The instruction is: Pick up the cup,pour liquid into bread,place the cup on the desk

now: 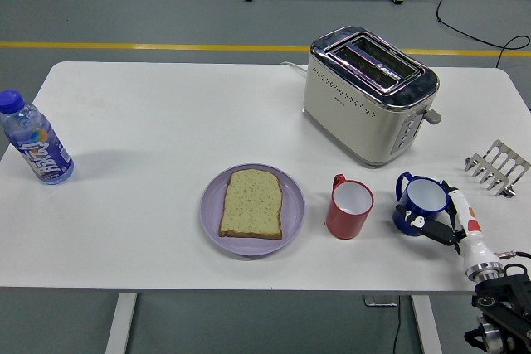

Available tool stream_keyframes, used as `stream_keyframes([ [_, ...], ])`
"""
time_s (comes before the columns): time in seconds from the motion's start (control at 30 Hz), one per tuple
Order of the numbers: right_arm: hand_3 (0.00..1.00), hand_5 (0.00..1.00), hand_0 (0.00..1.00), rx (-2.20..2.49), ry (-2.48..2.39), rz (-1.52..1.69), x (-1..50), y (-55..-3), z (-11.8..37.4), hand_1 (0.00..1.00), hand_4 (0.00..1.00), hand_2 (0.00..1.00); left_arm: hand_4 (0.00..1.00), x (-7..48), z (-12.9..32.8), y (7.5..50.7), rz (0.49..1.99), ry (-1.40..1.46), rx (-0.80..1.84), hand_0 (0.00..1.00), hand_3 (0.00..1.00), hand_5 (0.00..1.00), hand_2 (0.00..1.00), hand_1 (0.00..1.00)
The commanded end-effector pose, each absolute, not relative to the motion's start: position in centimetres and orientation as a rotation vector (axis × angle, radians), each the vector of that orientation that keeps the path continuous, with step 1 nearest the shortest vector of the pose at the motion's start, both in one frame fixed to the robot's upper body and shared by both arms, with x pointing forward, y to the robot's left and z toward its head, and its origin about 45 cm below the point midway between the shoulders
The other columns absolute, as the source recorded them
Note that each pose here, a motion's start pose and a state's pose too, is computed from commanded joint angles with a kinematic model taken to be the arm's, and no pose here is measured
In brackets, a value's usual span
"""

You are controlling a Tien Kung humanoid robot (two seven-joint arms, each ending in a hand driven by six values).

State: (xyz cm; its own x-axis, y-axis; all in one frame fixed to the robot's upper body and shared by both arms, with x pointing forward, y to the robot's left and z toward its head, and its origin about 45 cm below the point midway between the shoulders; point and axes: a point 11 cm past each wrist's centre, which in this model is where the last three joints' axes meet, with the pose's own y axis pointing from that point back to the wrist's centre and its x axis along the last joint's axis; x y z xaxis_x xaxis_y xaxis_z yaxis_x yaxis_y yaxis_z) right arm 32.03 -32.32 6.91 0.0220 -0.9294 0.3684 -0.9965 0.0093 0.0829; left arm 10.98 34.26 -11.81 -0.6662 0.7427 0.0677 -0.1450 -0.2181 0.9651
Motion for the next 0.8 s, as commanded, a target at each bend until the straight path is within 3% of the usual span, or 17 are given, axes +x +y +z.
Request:
stream_keyframes([
  [0.8, 0.709, 0.002, 0.789, 1.938, -2.000, 0.285, 31.69, -33.22, 6.52, 0.641, 0.740, 0.743, 0.396, 10.96, -11.83, 34.15, 1.932, 1.449, 0.732, 0.690, 0.611, 0.998, 0.773, 0.756],
])
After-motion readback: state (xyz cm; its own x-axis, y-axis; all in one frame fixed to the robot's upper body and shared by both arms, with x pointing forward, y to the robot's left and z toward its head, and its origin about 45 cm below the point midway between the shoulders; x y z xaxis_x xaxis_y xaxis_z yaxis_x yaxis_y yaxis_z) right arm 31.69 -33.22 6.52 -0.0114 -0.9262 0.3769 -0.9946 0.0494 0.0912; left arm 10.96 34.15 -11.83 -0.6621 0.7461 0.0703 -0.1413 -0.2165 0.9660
